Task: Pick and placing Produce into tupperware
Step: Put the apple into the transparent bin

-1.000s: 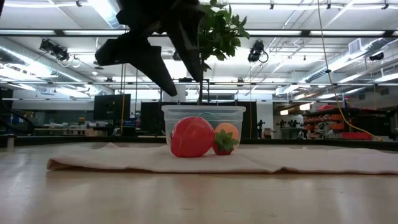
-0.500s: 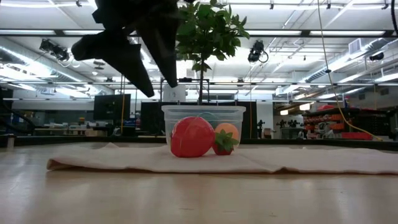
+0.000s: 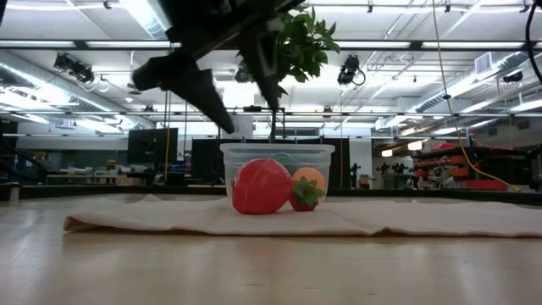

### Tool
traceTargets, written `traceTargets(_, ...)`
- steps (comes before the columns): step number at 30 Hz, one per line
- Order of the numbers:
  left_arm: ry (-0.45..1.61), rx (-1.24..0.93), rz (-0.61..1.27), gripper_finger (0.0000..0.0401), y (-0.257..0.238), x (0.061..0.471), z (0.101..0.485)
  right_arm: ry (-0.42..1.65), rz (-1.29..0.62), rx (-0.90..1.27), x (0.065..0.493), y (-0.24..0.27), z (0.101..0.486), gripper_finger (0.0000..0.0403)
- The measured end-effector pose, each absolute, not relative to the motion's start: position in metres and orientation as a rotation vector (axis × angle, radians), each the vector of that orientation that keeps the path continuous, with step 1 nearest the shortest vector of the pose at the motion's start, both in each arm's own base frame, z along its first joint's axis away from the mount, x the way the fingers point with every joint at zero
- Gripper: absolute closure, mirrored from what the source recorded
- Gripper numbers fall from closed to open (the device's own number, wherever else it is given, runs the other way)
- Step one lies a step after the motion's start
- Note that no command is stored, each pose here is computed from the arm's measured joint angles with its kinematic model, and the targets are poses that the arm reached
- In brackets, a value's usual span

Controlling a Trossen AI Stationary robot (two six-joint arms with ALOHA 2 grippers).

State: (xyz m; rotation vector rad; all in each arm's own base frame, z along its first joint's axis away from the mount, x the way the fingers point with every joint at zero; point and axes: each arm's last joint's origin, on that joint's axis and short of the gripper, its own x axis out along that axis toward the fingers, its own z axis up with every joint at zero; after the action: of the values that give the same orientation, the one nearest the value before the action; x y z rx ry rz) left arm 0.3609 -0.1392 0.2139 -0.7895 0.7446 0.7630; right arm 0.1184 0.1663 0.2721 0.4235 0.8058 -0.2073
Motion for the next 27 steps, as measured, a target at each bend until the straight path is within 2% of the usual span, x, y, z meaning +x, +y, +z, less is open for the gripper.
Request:
traceTargets(7, 0.735, -0.783, 0.746, 0.0060, -0.1369, 0.3641, 0.2147, 0.810, -0.206, 0.424, 0.1184, 0.1664, 0.2720, 0.0115)
traceTargets(12, 0.740, -0.768, 0.725, 0.0028, -0.1383, 0.3646, 0.2151, 0.813, -0.203, 0.422, 0.1183, 0.1664, 0.2719, 0.0115)
traceTargets(16, 0.778, -0.753, 0.678, 0.0018, -0.1399, 0.3652, 0.2151, 0.813, -0.204, 0.423, 0.1183, 0.1664, 0.2719, 0.0115)
traceTargets(27, 0.799, -0.815, 0.746, 0.0002, -0.1372, 0.3612, 0.2127, 0.817, -0.206, 0.433, 0.1183, 0.1666, 0.2718, 0.0115)
